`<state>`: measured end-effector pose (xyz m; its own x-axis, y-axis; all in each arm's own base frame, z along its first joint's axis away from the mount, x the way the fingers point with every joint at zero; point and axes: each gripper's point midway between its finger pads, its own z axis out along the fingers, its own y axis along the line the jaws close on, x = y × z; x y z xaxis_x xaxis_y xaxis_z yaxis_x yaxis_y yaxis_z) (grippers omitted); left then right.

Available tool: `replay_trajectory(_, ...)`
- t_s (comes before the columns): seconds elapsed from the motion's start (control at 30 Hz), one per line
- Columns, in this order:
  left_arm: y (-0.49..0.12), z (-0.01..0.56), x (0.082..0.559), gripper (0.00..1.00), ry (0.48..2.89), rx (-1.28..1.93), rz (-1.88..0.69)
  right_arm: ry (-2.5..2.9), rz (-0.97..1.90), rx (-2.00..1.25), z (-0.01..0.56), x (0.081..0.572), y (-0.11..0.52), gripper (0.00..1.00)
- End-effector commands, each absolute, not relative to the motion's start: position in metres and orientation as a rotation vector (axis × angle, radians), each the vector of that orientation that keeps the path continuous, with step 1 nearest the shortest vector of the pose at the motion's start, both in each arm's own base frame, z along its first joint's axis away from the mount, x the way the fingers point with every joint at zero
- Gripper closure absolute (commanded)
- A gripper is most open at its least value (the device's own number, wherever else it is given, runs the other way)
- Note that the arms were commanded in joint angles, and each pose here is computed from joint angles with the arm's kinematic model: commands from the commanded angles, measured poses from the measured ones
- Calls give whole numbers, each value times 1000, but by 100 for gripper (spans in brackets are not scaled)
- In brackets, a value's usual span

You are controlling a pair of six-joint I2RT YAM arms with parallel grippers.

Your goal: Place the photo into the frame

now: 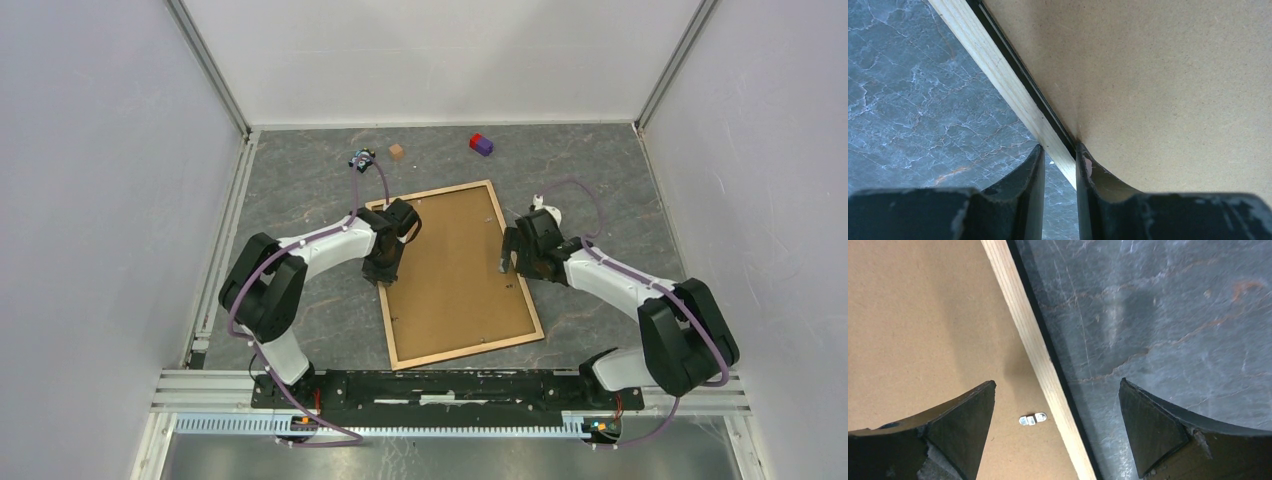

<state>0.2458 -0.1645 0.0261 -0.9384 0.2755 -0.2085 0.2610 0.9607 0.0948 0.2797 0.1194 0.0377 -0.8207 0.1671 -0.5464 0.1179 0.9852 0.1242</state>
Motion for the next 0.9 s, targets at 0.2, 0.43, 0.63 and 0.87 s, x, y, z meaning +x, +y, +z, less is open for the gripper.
replay_trajectory(0.2, -168, 28, 249, 96, 2890, 463, 87, 2574, -52, 312, 25, 256, 110, 2)
replay_trajectory(0.43, -170, 28, 249, 97, 2895, 463, 74, 2639, -14, 170, 9, 235, 116, 17)
replay_trajectory(0.63, -170, 27, 249, 97, 2897, 461, 74, 2620, -10, 182, 8, 225, 108, 20)
replay_trajectory(0.87, -170, 27, 248, 97, 2899, 461, 68, 2612, -15, 162, 6, 218, 102, 25)
